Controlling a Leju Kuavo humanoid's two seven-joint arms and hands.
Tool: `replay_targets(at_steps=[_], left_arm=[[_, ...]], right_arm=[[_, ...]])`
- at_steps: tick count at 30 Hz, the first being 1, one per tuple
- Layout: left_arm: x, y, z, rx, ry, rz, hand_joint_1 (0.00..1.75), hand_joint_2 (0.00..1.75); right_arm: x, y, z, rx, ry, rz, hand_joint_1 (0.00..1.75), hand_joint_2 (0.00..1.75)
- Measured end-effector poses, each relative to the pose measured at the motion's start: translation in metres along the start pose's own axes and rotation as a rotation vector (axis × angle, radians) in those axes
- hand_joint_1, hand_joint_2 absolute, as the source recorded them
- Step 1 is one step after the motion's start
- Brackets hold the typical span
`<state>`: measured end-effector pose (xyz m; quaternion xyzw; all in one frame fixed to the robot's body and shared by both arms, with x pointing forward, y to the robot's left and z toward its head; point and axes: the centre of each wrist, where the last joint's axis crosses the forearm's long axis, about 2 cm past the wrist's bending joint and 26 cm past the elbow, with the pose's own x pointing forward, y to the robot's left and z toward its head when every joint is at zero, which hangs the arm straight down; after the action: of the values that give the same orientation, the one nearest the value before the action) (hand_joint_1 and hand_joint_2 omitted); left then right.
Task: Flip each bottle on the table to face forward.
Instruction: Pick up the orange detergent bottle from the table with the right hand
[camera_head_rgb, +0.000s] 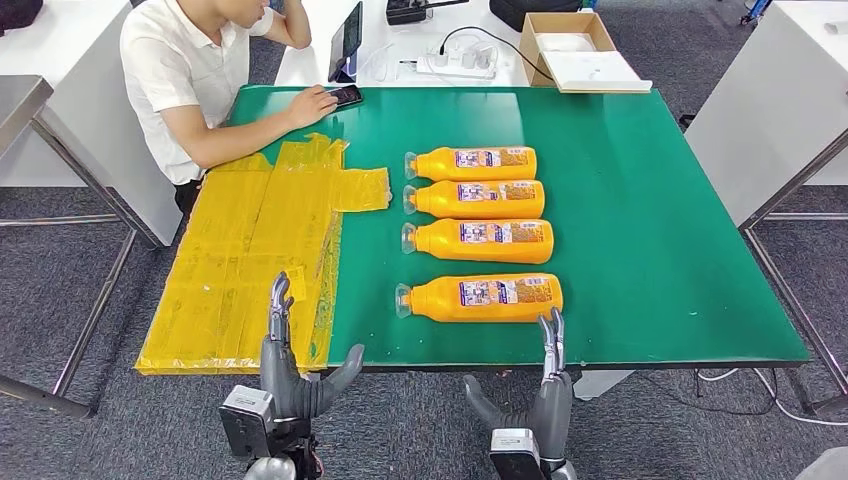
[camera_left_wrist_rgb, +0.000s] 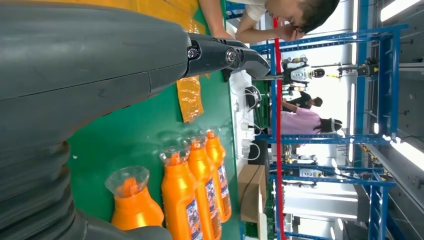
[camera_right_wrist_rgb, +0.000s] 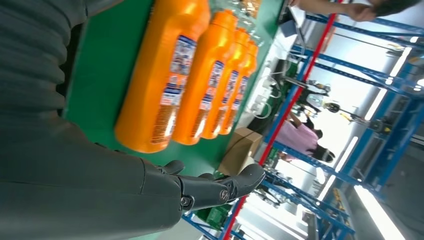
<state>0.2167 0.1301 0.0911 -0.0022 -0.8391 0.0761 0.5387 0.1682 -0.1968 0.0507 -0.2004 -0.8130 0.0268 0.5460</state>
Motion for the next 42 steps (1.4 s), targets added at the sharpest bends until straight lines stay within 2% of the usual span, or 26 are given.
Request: replay_targets(at_steps=[14,31,42], left_arm=[[0.003,-0.004,-0.012,-0.016,-0.038,0.005,0.00,1.75],[0.003,-0.006,-0.012,-0.006,-0.036,0.002,0.00,1.75],[0.003,-0.006,-0.012,-0.005,-0.034,0.005,0.00,1.75]], right_arm=[[-0.003,-0.005,0.006,0.008,0.016,0.020,0.00,1.75],[-0.004,-0.015,0.016,-0.001,0.042,0.049,0.00,1.75],[-0.007,-0.022,0.016,0.033,-0.010,0.138,0.00,1.75]])
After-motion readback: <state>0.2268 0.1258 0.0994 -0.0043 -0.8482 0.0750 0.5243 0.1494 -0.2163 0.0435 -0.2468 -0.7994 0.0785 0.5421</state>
